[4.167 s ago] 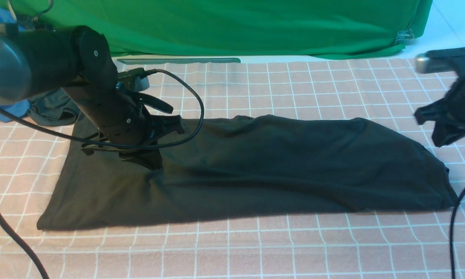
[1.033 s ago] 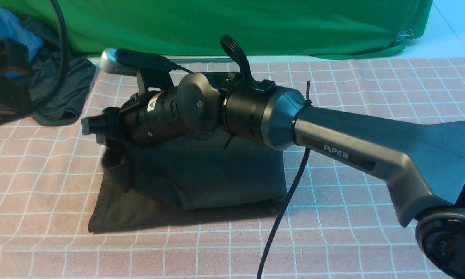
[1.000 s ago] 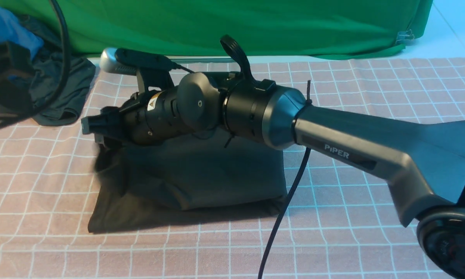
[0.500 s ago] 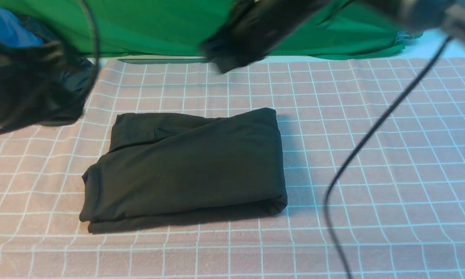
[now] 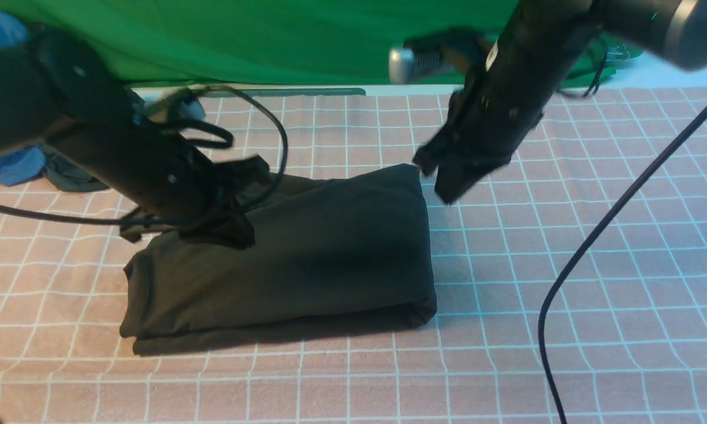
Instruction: Fold a long-sleeved shirt over a pink coffee tablecloth.
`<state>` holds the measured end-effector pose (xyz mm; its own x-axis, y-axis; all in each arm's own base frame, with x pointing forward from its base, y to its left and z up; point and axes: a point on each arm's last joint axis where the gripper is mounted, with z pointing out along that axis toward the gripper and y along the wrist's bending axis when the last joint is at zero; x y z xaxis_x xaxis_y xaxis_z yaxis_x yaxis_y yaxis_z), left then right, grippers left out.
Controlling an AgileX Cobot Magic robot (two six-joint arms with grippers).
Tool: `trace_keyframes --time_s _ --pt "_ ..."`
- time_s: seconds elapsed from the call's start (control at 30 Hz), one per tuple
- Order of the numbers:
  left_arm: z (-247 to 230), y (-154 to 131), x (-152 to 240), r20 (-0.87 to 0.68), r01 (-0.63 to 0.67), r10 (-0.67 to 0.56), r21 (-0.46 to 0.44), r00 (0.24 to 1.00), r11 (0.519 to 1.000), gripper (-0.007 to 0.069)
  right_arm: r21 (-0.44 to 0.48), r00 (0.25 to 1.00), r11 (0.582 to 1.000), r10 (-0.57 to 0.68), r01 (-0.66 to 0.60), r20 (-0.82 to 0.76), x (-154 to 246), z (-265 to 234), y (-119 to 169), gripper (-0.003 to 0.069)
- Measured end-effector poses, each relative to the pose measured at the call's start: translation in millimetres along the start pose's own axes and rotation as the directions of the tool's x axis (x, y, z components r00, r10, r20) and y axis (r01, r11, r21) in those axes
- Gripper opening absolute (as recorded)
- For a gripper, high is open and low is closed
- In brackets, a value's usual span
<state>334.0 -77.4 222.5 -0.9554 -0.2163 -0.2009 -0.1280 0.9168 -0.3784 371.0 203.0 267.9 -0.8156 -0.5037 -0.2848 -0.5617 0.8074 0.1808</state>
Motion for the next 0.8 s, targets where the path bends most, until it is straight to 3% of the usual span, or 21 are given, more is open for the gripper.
trace_keyframes --time_s 0.23,0.37,0.57,0.8 --pt "53.4 16.7 -2.7 -0.109 0.027 -0.033 -0.061 0.994 0.998 0.0014 -0.038 0.999 0.999 -0.017 0.019 0.052 7.2 40.7 22.5 0.0038" --pt "55.1 17.7 -4.2 -0.112 0.033 -0.041 -0.074 0.993 0.997 0.0014 -0.045 0.999 0.999 -0.029 0.031 0.04 7.1 60.2 28.7 0.0038" --pt "52.2 16.0 -3.5 -0.111 0.021 -0.031 -0.089 0.993 0.996 0.0014 -0.009 0.994 1.0 -0.013 0.012 -0.11 17.6 102.3 17.2 0.0038" --pt "35.9 18.6 -3.4 -0.067 -0.015 0.005 -0.143 0.998 0.99 0.0014 0.027 0.985 0.999 0.024 -0.02 -0.169 23.2 96.2 16.3 0.0038"
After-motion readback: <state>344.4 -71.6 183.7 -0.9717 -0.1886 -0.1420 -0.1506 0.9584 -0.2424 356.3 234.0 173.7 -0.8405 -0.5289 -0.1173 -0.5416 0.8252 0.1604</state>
